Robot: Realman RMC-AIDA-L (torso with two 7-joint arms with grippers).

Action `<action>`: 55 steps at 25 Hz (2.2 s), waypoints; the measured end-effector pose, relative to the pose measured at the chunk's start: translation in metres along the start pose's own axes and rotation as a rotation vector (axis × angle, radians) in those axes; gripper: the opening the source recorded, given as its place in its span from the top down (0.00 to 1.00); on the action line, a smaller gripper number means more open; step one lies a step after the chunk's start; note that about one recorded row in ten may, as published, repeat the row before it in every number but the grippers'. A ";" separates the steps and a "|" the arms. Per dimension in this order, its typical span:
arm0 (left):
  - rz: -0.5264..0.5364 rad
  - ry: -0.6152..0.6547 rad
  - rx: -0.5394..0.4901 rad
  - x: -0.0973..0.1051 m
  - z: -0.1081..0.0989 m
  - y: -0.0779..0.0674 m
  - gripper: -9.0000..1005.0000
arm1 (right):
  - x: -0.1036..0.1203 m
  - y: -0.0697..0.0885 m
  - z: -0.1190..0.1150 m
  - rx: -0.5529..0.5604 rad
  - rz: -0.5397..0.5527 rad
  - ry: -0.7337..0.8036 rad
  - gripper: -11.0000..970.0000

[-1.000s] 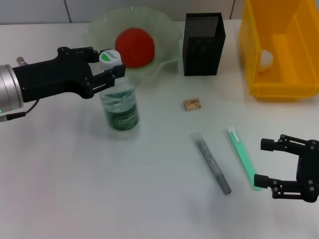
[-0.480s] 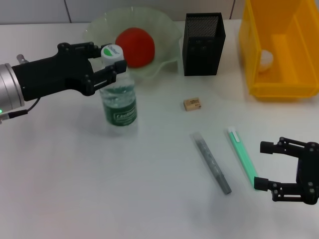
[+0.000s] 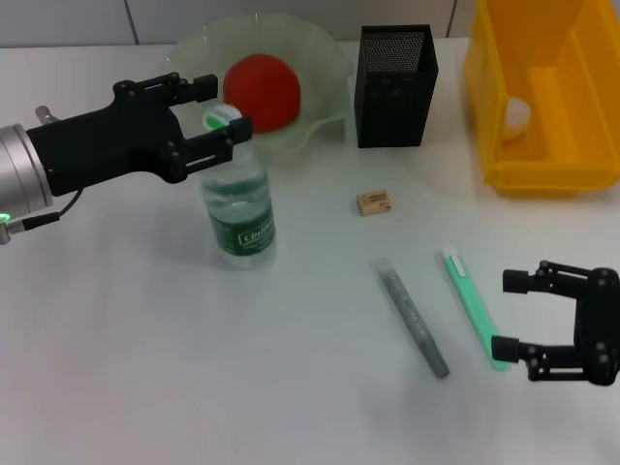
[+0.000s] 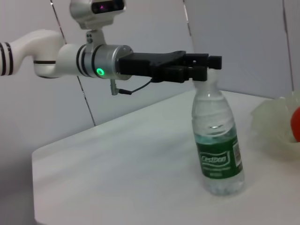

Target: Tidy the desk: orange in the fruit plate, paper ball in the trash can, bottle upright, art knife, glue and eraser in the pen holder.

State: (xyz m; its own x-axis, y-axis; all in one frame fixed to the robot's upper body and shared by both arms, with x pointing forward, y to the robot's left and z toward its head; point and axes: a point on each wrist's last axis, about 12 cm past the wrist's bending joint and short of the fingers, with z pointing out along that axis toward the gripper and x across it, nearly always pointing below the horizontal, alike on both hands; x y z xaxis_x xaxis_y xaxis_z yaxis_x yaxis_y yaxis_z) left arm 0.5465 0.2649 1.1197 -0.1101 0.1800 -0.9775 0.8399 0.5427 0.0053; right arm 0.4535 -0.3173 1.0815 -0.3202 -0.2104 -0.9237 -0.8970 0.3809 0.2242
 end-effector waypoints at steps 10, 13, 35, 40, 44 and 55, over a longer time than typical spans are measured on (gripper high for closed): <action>0.067 -0.018 -0.034 -0.007 -0.022 -0.004 0.19 | -0.070 -0.015 -0.016 0.112 -0.035 0.138 0.13; 0.064 -0.031 -0.031 -0.005 -0.032 -0.010 0.15 | -0.115 -0.020 -0.012 0.192 -0.075 0.297 0.13; -0.040 -0.064 0.291 0.080 -0.028 -0.081 0.14 | -0.203 -0.030 0.117 0.497 0.207 0.877 0.13; -0.031 -0.066 0.300 0.078 -0.024 -0.079 0.14 | -0.179 -0.032 0.110 0.518 0.291 0.874 0.15; -0.029 -0.066 0.301 0.077 -0.023 -0.079 0.14 | -0.160 -0.037 0.113 0.530 0.330 0.878 0.16; -0.027 -0.060 0.297 0.077 -0.022 -0.078 0.14 | -0.136 -0.040 0.141 0.507 0.325 0.922 0.21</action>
State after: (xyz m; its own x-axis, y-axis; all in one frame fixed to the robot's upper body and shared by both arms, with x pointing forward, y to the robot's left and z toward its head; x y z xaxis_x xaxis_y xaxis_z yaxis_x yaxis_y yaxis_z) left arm 0.4611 0.2545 1.0482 -0.1102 0.1148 -0.9873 0.9566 0.2817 -0.0740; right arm 0.5758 -0.1772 1.1545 -0.8123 -0.5441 -0.2100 -0.5670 0.8211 0.0657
